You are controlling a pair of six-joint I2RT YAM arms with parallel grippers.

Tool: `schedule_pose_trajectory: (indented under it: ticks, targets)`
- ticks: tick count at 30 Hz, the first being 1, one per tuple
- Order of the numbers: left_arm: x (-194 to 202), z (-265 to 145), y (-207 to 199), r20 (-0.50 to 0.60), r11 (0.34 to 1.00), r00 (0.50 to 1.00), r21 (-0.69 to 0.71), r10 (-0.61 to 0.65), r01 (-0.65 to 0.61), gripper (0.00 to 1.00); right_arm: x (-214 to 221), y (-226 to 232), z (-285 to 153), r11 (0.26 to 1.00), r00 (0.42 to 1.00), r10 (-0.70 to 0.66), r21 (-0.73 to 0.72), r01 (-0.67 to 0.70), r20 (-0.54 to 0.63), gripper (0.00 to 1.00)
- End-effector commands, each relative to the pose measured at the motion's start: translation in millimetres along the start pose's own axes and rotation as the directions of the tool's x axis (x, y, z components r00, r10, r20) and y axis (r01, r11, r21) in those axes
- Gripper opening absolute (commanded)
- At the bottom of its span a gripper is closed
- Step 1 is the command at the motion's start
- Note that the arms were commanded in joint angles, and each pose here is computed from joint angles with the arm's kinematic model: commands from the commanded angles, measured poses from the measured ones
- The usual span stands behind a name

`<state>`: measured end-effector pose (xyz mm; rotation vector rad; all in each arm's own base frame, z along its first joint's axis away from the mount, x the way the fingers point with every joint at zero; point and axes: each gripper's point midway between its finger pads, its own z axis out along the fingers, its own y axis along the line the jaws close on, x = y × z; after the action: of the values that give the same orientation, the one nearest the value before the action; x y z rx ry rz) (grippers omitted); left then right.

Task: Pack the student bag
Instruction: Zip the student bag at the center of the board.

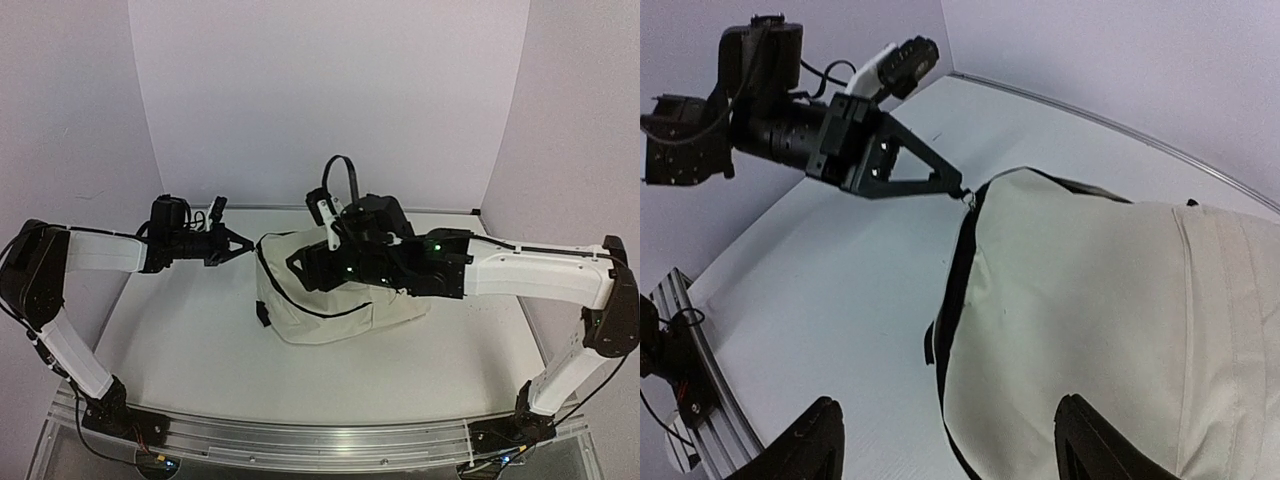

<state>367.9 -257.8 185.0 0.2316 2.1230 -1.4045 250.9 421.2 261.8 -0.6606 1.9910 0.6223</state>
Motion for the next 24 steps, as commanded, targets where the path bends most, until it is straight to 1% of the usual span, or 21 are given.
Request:
schedule_pose_trajectory:
  ticks: [1, 2, 3, 6, 9, 12, 16, 19, 24]
  targets:
    - [-19.0, -16.2, -19.3, 0.097, 0.998, 0.993, -0.006, 0.068, -0.068, 0.00, 1.5, -1.6, 40.3, 0.995, 0.997, -0.057, 0.085, 0.060, -0.042, 0.73]
    - [-20.3, -18.2, -19.3, 0.105, 0.998, 0.992, -0.020, 0.067, -0.065, 0.00, 7.6, -1.0, 51.5, 0.992, 0.995, -0.069, 0.097, 0.076, -0.065, 0.73]
    - [-20.5, -20.0, -17.8, 0.110, 0.998, 0.992, -0.039, 0.060, -0.056, 0.00, -0.5, 0.4, 61.6, 0.989, 0.995, -0.080, 0.120, 0.088, -0.065, 0.73]
    - [-17.9, -21.3, -15.4, 0.108, 0.998, 0.993, -0.052, 0.041, -0.036, 0.00, 5.9, 1.0, 84.7, 0.981, 0.989, -0.108, 0.151, 0.123, -0.104, 0.72]
    - [-12.4, -21.3, -11.2, 0.101, 0.998, 0.995, -0.061, 0.023, -0.017, 0.00, 5.9, 3.2, 102.5, 0.974, 0.984, -0.135, 0.168, 0.153, -0.115, 0.69]
    - [-9.5, -22.0, -9.7, 0.102, 0.998, 0.995, -0.068, 0.018, -0.011, 0.00, 16.6, 1.4, 123.0, 0.960, 0.973, -0.177, 0.193, 0.204, -0.145, 0.65]
    - [-9.2, -22.6, -10.7, 0.105, 0.997, 0.994, -0.073, 0.023, -0.015, 0.00, 22.7, -1.0, 140.6, 0.946, 0.965, -0.202, 0.221, 0.236, -0.166, 0.60]
    - [-8.2, -22.0, -9.8, 0.100, 0.997, 0.995, -0.081, 0.024, -0.016, 0.00, 24.8, 0.1, 150.8, 0.942, 0.963, -0.212, 0.227, 0.247, -0.168, 0.58]
    - [-8.7, -22.1, -9.1, 0.100, 0.996, 0.995, -0.089, 0.027, -0.018, 0.00, 30.9, -14.2, 163.5, 0.908, 0.959, -0.215, 0.323, 0.266, -0.187, 0.50]
